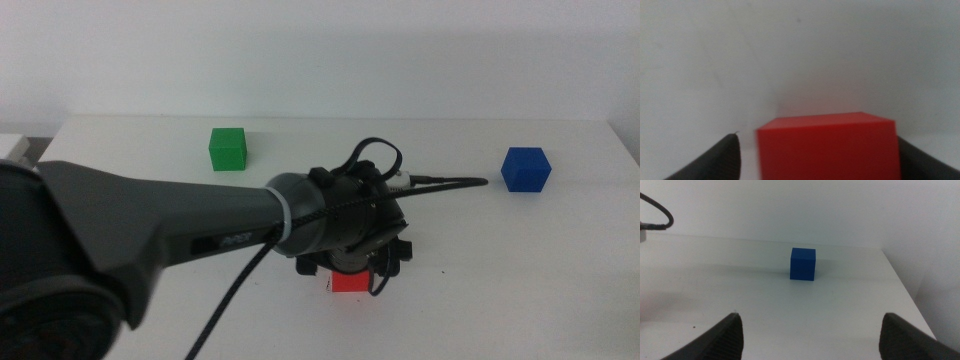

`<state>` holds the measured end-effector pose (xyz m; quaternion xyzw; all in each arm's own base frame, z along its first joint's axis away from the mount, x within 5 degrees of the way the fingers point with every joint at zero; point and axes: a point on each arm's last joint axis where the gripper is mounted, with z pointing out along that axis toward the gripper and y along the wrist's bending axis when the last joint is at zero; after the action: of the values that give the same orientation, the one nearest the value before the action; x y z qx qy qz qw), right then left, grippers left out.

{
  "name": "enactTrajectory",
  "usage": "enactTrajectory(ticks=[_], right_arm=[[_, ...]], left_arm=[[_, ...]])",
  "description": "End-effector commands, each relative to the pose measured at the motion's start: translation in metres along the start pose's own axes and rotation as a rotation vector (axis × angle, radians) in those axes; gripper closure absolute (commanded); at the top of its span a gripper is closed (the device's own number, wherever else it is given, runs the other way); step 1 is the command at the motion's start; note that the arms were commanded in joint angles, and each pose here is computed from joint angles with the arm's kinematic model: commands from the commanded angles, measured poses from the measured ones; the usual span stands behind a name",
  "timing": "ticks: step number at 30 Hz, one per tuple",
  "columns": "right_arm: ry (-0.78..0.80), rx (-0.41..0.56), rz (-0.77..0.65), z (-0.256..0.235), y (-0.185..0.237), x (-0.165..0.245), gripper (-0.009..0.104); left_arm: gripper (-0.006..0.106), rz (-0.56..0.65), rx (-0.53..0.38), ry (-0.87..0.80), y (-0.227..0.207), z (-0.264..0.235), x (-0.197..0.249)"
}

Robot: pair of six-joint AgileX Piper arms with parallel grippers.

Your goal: Stack red cubes first, then green, then blue cubes in a specific spot.

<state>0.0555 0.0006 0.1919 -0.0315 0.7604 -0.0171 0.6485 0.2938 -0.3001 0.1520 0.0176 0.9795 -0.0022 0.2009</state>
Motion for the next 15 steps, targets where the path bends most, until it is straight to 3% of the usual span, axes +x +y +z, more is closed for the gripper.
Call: enactTrajectory(ticks=[1,8,15], right_arm=[[-0.008,0.006,-0.015,0.000,0.000,0.000,0.002],[-0.008,0.006,-0.015,0.000,0.000,0.000,0.002],[-0.008,0.006,-0.015,0.000,0.000,0.000,0.002]], left_arm=[[0.007,-0.010,-0.009,-0.035,0.006,-0.020,-0.007],[0.007,0.056,-0.018,-0.191,0.057,-0.102,-0.049],[0.007,-0.007,0.028,-0.150,0.153,-0.091,-0.124]])
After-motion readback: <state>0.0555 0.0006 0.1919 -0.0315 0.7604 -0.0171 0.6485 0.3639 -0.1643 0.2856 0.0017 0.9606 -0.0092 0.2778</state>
